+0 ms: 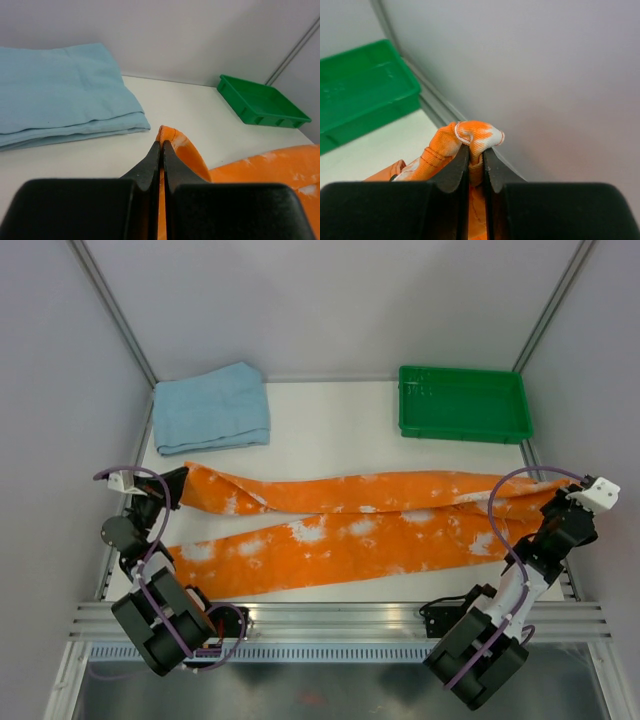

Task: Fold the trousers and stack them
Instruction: Fold the trousers

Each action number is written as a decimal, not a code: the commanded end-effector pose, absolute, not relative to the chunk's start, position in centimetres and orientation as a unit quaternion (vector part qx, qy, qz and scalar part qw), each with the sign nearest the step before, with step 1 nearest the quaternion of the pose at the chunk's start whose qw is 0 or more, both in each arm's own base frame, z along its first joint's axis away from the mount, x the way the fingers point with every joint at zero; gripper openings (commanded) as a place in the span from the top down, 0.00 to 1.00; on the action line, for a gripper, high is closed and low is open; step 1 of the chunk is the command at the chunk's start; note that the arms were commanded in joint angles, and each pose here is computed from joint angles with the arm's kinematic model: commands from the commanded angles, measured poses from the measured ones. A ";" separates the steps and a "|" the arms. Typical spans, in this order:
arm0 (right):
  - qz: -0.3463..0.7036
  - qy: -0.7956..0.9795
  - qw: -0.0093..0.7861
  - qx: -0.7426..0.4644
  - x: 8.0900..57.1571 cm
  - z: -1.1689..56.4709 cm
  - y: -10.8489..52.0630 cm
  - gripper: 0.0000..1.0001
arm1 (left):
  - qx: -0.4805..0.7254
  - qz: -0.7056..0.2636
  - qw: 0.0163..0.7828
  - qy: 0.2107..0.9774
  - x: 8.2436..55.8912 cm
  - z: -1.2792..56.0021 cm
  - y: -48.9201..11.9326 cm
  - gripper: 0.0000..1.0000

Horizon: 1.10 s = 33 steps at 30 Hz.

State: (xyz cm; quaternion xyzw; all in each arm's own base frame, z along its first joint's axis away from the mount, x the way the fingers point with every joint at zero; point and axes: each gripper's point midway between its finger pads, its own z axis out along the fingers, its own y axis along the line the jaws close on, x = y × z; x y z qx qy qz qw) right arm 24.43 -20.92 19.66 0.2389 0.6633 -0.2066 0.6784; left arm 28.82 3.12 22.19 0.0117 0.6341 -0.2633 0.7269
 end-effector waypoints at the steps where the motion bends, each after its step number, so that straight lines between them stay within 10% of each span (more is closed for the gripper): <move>1: -0.309 0.644 0.647 0.268 22.1 22.2 -23.8 1.00 | -0.010 -0.231 0.733 0.640 29.6 22.0 4.5 0.98; 23: -0.318 0.592 0.613 0.415 18.6 16.9 -26.4 0.95 | -0.092 -0.143 0.734 0.657 27.7 21.1 9.1 0.98; 33: -0.274 0.590 0.643 0.403 20.2 19.1 -25.6 0.12 | 0.012 0.040 0.726 0.686 24.9 21.3 9.2 0.98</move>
